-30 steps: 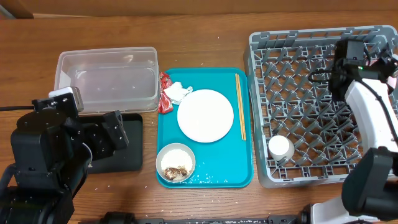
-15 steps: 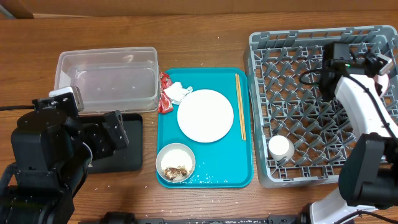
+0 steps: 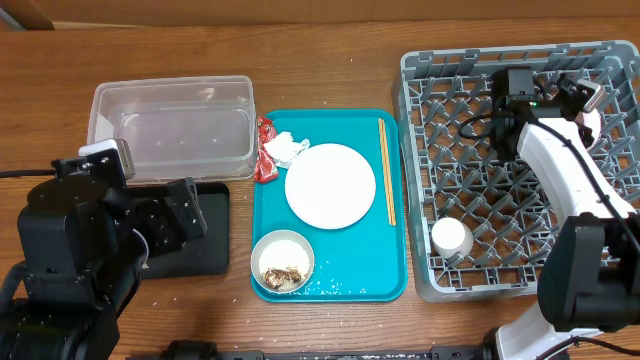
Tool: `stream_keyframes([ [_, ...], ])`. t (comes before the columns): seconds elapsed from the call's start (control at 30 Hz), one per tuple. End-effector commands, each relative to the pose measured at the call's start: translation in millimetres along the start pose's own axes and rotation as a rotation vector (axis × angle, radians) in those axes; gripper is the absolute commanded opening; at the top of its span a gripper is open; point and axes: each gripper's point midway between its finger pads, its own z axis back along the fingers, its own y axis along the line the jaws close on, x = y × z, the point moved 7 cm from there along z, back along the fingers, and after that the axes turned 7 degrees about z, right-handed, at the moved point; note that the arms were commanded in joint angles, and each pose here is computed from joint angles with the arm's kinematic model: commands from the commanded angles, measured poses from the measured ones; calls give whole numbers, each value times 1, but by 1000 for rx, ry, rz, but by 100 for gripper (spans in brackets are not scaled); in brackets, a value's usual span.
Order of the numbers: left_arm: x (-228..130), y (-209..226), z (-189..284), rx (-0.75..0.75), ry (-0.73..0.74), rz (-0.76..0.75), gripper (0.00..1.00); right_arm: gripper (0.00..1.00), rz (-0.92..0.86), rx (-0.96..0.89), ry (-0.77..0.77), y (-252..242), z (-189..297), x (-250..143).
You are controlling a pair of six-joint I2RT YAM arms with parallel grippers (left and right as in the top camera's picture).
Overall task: Sort waste into correct bins and load items into the dishwasher
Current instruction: 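Set the pink bowl into the rack and open the right gripper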
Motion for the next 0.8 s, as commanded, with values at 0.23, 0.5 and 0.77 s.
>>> stream_keyframes([
  [0.23,4,0,3,5,-19,19,100,4,-22,-108,0,-17,-26,11],
  [0.5,4,0,3,5,-19,19,100,4,21,-37,27,-9,-26,8],
  [0.77,4,0,3,5,-19,19,100,4,80,1,43,0,-20,-2],
])
